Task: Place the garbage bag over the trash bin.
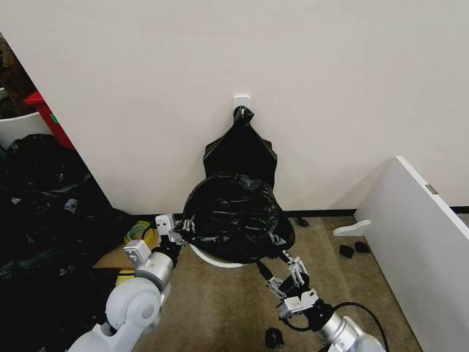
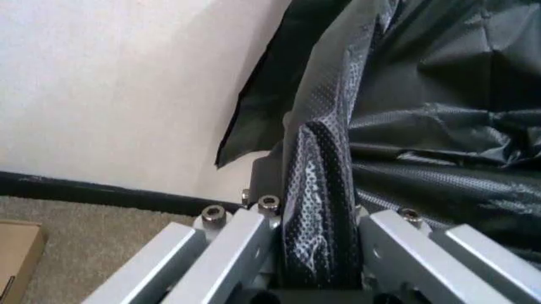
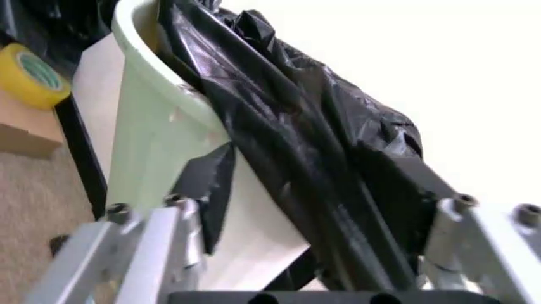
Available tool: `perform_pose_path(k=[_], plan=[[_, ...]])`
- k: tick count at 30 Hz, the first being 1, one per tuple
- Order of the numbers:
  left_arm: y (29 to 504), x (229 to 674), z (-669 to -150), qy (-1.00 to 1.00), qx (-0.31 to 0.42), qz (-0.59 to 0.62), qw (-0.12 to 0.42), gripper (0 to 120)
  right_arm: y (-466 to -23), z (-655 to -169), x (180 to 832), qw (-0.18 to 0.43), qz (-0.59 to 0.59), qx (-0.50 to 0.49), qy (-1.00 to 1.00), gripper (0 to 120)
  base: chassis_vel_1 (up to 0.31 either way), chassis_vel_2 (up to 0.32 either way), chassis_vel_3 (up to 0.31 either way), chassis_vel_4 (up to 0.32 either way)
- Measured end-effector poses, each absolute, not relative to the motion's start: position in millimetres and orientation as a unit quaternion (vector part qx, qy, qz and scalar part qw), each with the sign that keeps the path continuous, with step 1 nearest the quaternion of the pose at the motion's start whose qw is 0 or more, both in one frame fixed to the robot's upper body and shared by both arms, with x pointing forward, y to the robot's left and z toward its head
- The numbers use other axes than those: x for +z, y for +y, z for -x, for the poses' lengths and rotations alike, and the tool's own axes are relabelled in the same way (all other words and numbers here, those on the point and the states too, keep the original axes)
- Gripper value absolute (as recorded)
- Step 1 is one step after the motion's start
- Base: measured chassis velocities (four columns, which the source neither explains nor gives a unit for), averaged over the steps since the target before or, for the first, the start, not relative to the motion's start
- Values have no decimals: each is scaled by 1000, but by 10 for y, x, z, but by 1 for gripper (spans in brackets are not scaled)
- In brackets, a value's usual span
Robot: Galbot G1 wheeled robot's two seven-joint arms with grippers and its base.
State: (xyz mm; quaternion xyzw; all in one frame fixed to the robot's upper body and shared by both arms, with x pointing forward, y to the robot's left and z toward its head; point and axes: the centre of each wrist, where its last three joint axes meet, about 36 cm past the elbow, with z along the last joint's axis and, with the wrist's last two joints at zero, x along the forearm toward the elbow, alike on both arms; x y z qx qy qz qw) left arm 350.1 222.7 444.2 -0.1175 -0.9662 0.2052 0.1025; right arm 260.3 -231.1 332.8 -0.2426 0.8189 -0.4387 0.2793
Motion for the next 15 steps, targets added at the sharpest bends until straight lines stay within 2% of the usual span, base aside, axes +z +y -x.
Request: perform_pose_path(k=[3,5,7,9,12,13,15], plan=[[2227,4432,-3505,-966,205,117,104,0,-2306,-2602,3327,282,243,-434,820,44,0,0,0,0],[2225,4423,-3506,-966,205,117,105,0,-2312,-2602,3327,285,244,-430,821,34,0,0,0,0],[2226,4415,-3507,-966,204,116,106,0,-2316,-2604,3335,289,246,-428,820,31,0,0,0,0],[2235,4401,-3510,-967,201,114,109,0,-2329,-2603,3346,292,250,-427,819,19,0,0,0,0],[2238,4394,-3511,-967,199,114,109,0,-2341,-2606,3356,292,253,-426,818,12,0,0,0,0],[2241,4390,-3511,-967,198,114,110,0,-2346,-2608,3358,292,256,-426,817,5,0,0,0,0],[2242,4385,-3509,-967,198,113,110,0,-2347,-2611,3364,293,259,-425,816,0,0,0,0,0]])
